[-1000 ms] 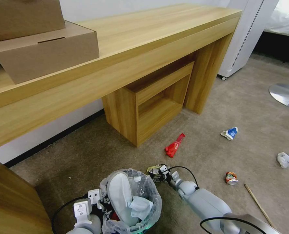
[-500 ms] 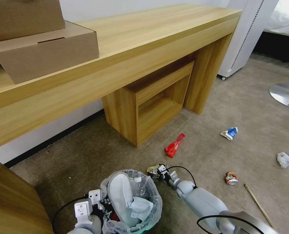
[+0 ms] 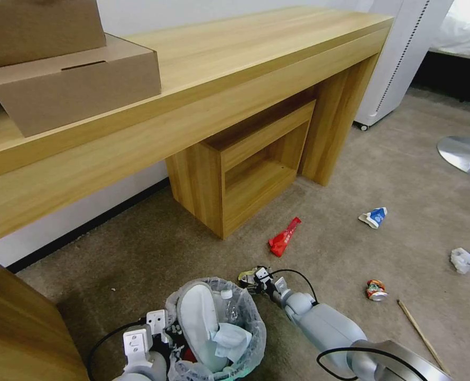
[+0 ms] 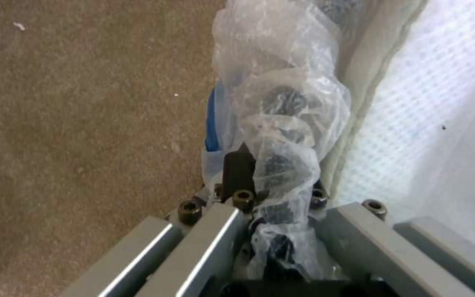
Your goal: Pick up the trash bin and place the garbage on the floor into it.
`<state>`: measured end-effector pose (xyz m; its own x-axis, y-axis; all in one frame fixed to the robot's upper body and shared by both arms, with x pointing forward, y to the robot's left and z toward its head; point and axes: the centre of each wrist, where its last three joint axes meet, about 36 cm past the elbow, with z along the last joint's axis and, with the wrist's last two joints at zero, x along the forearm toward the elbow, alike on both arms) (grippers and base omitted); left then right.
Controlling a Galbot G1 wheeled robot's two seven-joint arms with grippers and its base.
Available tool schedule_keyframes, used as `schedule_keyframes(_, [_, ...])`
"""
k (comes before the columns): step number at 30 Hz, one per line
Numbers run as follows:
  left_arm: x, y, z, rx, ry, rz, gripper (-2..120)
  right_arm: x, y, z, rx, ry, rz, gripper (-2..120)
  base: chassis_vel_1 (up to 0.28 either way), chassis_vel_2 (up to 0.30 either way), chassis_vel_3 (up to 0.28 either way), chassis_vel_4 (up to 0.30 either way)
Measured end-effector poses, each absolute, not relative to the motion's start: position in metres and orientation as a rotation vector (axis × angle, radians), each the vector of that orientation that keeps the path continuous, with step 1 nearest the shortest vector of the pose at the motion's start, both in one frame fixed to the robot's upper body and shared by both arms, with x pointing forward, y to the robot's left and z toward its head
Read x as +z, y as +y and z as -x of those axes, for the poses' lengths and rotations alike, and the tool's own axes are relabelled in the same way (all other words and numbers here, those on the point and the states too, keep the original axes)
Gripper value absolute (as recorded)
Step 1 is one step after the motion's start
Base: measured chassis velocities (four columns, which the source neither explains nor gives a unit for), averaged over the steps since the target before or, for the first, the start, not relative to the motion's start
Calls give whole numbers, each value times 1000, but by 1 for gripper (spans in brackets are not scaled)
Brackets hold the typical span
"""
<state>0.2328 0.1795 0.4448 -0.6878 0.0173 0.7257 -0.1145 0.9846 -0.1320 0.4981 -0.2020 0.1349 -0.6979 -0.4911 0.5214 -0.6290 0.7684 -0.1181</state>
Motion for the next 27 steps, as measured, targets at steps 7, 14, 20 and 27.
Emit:
schedule_keyframes(7, [445, 180, -232, 207, -2319, -64, 0, 130, -197, -494, 394, -2495, -853, 92, 0, 0, 0, 0])
schedule_keyframes(14, [444, 181, -232, 200, -2321, -63, 0, 129, -194, -492, 399, -2497, -868, 72, 0, 0, 0, 0])
schedule_keyframes(20, [442, 180, -231, 190, -2319, -61, 0, 128, -195, -492, 404, -2501, -878, 47, 0, 0, 0, 0])
schedule_keyframes(27, [441, 179, -232, 186, -2321, -55, 0, 129, -202, -493, 412, -2520, -838, 24, 0, 0, 0, 0])
